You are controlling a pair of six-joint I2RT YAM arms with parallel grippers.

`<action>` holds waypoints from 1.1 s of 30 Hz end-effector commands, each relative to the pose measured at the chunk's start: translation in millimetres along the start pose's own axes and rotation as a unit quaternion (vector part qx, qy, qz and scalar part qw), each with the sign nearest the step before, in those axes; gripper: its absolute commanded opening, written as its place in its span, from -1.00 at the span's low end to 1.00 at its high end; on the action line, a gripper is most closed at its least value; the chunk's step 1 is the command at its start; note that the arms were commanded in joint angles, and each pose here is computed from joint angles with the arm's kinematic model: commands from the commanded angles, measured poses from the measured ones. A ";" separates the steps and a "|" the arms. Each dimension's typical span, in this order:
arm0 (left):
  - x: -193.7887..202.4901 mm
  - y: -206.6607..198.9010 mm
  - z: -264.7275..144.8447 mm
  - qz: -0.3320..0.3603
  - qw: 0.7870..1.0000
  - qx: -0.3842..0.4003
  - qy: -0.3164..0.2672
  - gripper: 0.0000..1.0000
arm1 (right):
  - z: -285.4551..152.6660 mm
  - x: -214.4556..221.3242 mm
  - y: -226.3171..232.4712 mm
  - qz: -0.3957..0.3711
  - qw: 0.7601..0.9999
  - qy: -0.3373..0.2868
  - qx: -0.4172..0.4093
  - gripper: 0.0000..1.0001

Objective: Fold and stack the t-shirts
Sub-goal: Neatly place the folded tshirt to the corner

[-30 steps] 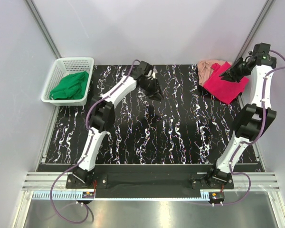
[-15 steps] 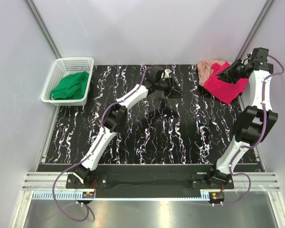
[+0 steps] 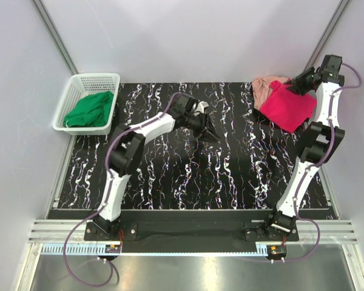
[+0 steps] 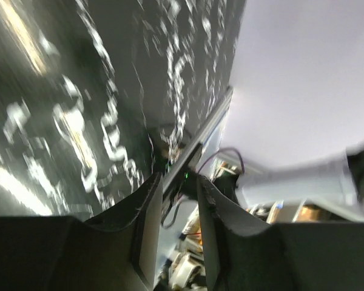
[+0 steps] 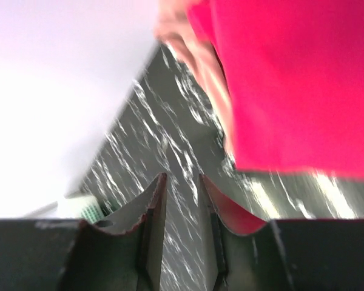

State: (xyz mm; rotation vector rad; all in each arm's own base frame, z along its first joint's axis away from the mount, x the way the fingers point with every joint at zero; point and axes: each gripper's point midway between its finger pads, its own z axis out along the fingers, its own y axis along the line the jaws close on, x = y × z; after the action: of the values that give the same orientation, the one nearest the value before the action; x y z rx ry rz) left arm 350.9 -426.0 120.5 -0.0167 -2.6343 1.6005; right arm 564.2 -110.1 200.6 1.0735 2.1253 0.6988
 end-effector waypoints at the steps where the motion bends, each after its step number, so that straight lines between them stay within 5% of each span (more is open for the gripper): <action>1: 26.5 -28.8 -31.2 0.088 0.996 0.022 0.003 -0.35 | 6.1 -30.7 24.7 0.017 0.999 -0.034 -0.034 -0.32; 13: 61.2 10.6 -39.8 0.085 0.996 -0.020 0.036 -0.40 | 44.7 -45.7 0.8 0.070 0.996 -0.039 -0.024 -0.28; 25: 76.0 27.9 -47.8 0.087 0.994 -0.048 0.044 -0.45 | 43.5 -61.3 -12.3 0.095 0.993 -0.069 0.000 -0.28; 28: 80.1 33.8 -48.8 0.083 0.994 -0.054 0.045 -0.45 | 44.1 -60.1 -20.5 0.102 0.993 -0.058 0.002 -0.13; 33: 75.8 37.9 -52.4 0.075 0.995 -0.061 0.036 -0.47 | 14.1 -55.2 -27.7 0.080 0.995 -0.059 0.025 -0.23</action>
State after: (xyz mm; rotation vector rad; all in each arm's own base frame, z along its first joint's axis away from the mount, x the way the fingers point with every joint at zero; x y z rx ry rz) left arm 269.6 -361.6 89.9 -0.2235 -2.6781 1.3742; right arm 614.1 -143.9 159.5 1.2725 2.0081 0.7344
